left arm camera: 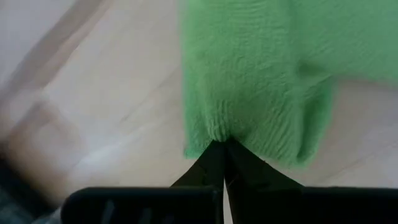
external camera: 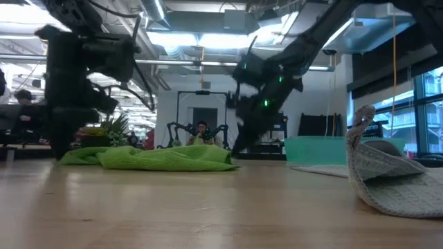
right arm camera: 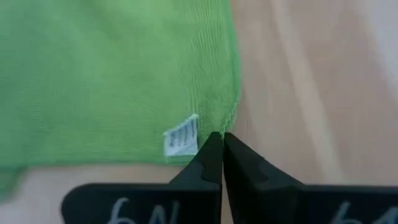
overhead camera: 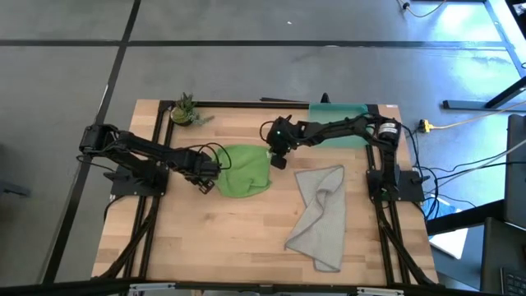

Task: Roll microfiber towels into tight, uniform cylinder then place into a basket
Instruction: Fold the green microfiber cloth

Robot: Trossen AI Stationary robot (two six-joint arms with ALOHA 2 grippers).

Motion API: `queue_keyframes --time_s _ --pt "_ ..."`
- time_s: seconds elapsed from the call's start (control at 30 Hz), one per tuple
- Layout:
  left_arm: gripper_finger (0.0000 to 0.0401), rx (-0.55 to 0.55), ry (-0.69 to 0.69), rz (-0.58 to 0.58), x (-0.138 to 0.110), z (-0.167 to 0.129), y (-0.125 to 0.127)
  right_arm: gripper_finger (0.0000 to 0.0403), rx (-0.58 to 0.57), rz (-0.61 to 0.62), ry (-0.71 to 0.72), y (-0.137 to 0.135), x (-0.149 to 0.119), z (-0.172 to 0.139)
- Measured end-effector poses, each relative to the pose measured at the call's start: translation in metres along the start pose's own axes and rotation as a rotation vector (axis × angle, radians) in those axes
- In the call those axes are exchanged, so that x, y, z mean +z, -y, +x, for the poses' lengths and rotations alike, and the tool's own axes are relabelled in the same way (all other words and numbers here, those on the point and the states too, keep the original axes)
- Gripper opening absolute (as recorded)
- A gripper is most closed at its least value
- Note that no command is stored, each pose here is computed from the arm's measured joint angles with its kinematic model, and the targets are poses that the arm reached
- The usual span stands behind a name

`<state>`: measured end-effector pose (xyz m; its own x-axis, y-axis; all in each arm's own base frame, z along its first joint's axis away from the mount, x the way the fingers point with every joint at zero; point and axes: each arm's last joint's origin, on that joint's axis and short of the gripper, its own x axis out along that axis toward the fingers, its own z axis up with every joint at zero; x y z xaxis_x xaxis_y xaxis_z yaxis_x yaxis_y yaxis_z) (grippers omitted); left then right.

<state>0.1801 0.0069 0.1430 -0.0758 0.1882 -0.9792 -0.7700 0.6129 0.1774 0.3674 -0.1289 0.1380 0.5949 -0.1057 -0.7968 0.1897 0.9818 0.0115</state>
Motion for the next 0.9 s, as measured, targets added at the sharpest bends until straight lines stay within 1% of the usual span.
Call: queue_keyframes --time_s 0.1,0.2,0.27,0.33,0.43,0.53,0.7,0.77,0.9 --pt "0.0000 0.044 0.067 -0.021 0.005 -0.020 -0.004 0.0005 -0.006 -0.011 0.064 -0.001 0.012 -0.019" --pt "0.0000 0.111 0.116 -0.009 0.007 -0.038 -0.008 0.0004 -0.010 -0.047 0.103 -0.007 0.020 -0.037" --pt "0.0000 0.116 0.169 -0.017 0.013 -0.052 -0.008 0.0003 -0.017 -0.076 0.141 -0.011 0.027 -0.050" --pt "0.0000 0.145 0.201 -0.010 0.016 -0.063 -0.009 0.0002 -0.058 -0.090 0.149 -0.014 0.030 -0.063" --pt "0.0000 0.166 0.268 0.014 0.023 -0.080 -0.009 0.0002 -0.154 -0.117 0.160 -0.016 0.034 -0.082" --pt "0.0000 0.194 0.324 0.039 0.028 -0.098 -0.010 0.0002 -0.230 -0.128 0.200 -0.016 0.039 -0.106" --pt "0.0000 0.236 0.413 0.051 0.036 -0.136 -0.015 0.0001 -0.254 -0.125 0.273 -0.019 0.043 -0.146" --pt "0.0000 0.236 0.460 0.062 0.041 -0.150 -0.016 0.0001 -0.265 -0.124 0.307 -0.019 0.045 -0.160" --pt "0.0000 0.230 0.527 0.081 0.050 -0.177 -0.023 0.0001 -0.334 -0.132 0.344 -0.019 0.045 -0.183"
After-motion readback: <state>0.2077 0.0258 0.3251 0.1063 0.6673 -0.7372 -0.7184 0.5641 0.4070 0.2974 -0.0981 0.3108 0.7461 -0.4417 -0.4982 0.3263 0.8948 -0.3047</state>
